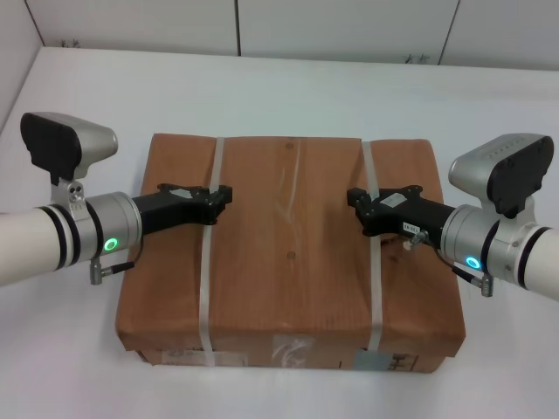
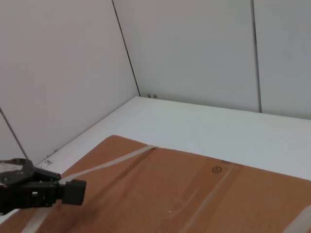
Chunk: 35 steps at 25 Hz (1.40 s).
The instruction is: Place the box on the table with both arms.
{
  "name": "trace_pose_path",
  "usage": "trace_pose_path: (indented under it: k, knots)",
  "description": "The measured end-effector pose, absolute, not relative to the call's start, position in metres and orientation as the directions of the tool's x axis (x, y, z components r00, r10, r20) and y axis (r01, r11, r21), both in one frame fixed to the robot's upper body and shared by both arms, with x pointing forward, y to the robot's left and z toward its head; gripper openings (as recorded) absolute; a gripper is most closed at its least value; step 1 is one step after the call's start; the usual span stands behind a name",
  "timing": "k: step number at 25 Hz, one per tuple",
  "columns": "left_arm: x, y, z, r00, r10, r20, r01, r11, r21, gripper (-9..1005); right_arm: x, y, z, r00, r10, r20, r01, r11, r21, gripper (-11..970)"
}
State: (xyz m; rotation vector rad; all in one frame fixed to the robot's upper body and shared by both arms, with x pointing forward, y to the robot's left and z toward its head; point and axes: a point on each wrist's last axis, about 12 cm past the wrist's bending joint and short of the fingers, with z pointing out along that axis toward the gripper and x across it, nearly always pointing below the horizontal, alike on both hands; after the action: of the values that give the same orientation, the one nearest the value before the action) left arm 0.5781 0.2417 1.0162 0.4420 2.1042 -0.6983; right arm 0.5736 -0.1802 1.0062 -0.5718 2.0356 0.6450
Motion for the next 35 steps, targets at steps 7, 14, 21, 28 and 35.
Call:
trace_pose_path:
  k: [7, 14, 21, 28, 35]
  knots:
    - [0.577, 0.24, 1.015, -0.576, 0.06, -0.815, 0.539, 0.778, -0.323, 48, 0.574, -0.181, 1.006, -0.491, -0.144, -0.859, -0.611, 0.759, 0.223, 43]
    - [0.576, 0.24, 1.014, -0.578, 0.057, -0.814, 0.537, 0.778, -0.327, 55, 0.573, -0.181, 1.006, -0.492, -0.137, -0.86, -0.609, 0.76, 0.227, 56]
    - [0.573, 0.242, 1.012, -0.572, 0.054, -0.819, 0.531, 0.785, -0.319, 62, 0.571, -0.182, 1.004, -0.495, -0.139, -0.857, -0.608, 0.76, 0.228, 70]
    - [0.57, 0.247, 1.007, -0.583, 0.059, -0.81, 0.509, 0.803, -0.308, 357, 0.568, -0.191, 0.998, -0.535, -0.11, -0.837, -0.55, 0.798, 0.246, 218]
    - [0.57, 0.253, 1.006, -0.597, 0.046, -0.801, 0.48, 0.82, -0.312, 547, 0.563, -0.206, 0.992, -0.563, -0.028, -0.826, -0.462, 0.839, 0.287, 432]
